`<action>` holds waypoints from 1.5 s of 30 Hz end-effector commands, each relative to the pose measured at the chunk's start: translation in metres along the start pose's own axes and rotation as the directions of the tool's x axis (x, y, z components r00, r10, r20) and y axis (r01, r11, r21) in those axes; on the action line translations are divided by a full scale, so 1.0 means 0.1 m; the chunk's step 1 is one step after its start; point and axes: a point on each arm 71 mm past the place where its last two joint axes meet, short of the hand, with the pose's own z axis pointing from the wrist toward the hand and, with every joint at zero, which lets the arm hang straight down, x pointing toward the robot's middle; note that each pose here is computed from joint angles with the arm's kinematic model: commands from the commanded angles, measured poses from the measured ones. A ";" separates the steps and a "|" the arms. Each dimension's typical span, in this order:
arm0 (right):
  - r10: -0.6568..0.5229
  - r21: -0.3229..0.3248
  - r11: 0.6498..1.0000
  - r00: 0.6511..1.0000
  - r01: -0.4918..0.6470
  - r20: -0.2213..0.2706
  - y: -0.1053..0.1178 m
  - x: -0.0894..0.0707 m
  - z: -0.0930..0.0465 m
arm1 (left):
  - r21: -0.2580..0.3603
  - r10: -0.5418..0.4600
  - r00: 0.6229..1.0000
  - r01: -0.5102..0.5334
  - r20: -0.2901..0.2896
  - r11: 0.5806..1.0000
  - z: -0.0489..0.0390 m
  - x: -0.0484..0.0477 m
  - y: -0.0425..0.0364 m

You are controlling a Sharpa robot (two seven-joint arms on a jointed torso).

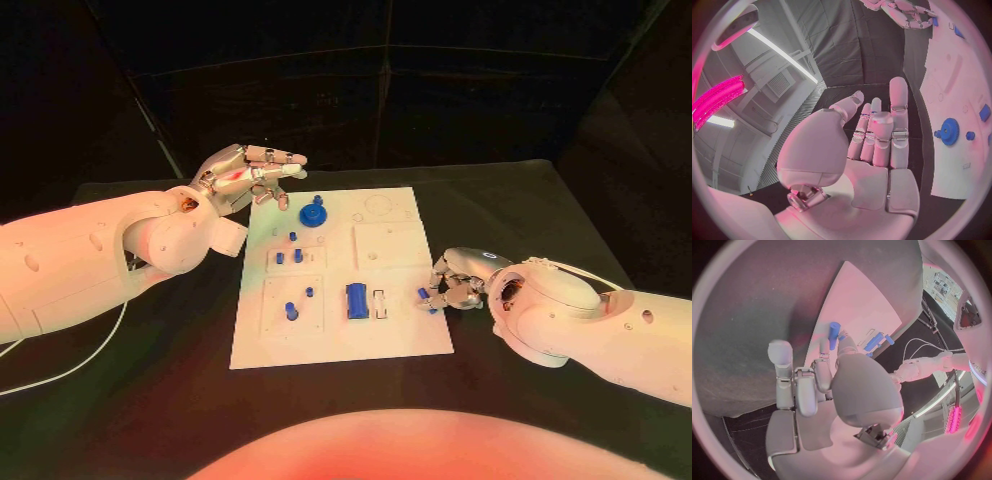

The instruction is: Assemble the parts on the task board

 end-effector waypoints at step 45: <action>0.247 -0.066 0.967 0.968 -0.245 0.034 0.37 0.10 -0.08 | 0.005 -0.003 1.000 0.003 -0.017 1.000 0.009 0.024 -0.008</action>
